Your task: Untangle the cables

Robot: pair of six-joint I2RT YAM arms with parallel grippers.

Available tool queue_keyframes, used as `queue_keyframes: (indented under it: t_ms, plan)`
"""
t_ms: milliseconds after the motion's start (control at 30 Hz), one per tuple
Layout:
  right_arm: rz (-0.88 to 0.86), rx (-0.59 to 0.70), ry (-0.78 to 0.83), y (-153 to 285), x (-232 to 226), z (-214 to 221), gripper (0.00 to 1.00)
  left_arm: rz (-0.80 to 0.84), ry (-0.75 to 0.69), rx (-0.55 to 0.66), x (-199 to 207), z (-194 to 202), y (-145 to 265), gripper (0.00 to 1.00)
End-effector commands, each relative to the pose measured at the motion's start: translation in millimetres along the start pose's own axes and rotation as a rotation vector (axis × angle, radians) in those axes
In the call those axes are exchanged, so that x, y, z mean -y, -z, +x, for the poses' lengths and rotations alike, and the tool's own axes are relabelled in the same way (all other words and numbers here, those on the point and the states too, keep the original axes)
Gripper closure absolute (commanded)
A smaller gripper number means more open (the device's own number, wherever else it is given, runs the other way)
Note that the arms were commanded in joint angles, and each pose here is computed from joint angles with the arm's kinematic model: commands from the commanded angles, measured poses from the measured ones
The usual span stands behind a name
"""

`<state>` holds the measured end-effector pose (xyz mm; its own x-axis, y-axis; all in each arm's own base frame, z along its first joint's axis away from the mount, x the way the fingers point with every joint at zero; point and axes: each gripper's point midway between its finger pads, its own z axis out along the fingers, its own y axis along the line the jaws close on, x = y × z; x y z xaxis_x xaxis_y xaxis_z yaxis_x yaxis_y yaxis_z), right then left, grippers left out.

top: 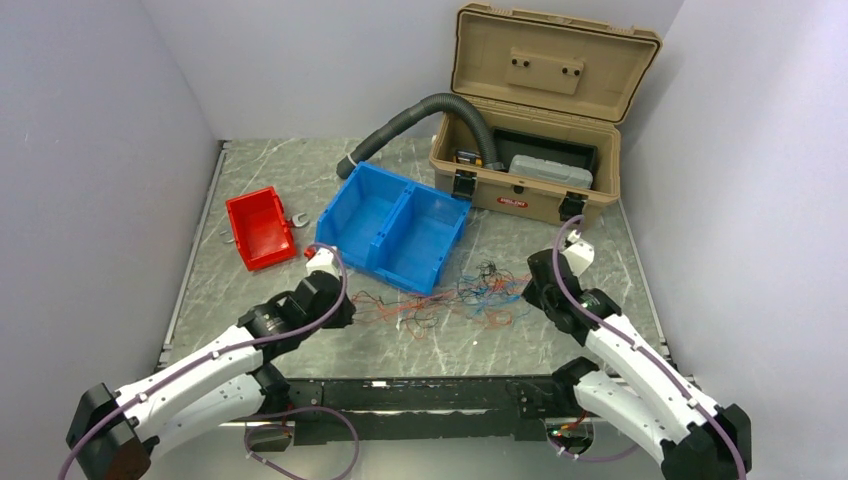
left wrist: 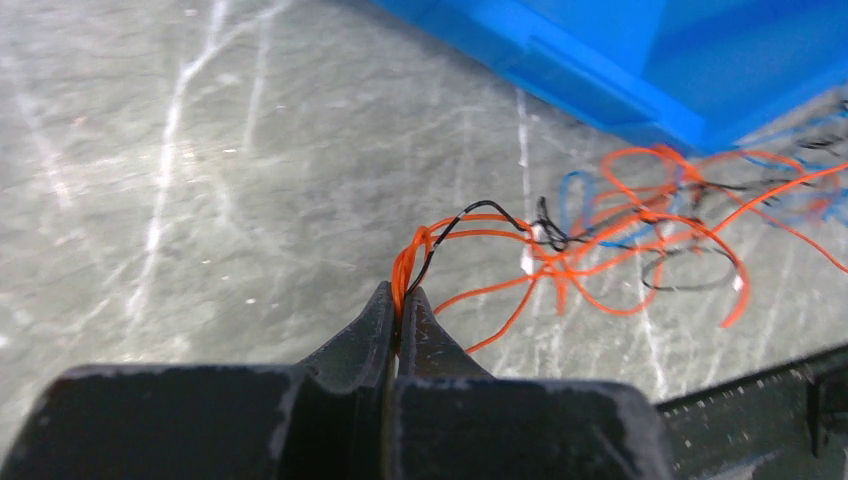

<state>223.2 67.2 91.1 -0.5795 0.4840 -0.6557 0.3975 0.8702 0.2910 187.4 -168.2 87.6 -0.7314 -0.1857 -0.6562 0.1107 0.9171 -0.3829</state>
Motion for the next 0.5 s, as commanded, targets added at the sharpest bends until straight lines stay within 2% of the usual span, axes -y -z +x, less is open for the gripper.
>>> queue_keyframes:
  t_ms: [0,100,267,333,433,467]
  plan:
    - [0.199,0.172,-0.068,22.1,36.0,-45.4,1.0,-0.235,0.067,0.08,-38.9,-21.9,16.0,1.0]
    - [0.296,0.259,-0.157,38.2,56.6,-63.4,1.0,-0.347,0.121,0.133,-64.0,-32.7,31.6,1.0]
    - [0.283,0.333,-0.194,50.7,59.5,-79.0,1.0,-0.362,0.205,0.229,-74.1,-45.3,46.4,1.0]
    - [0.23,0.329,-0.159,52.0,50.9,-81.7,1.0,-0.295,0.165,0.238,-64.1,-49.1,42.4,1.0]
    - [0.116,0.299,-0.074,53.0,30.4,-82.6,0.99,-0.053,0.059,0.222,-20.7,-53.5,33.7,0.99]
    - [0.065,0.289,-0.039,53.1,21.5,-82.1,0.87,0.03,0.021,0.22,-5.3,-55.2,32.9,0.95]
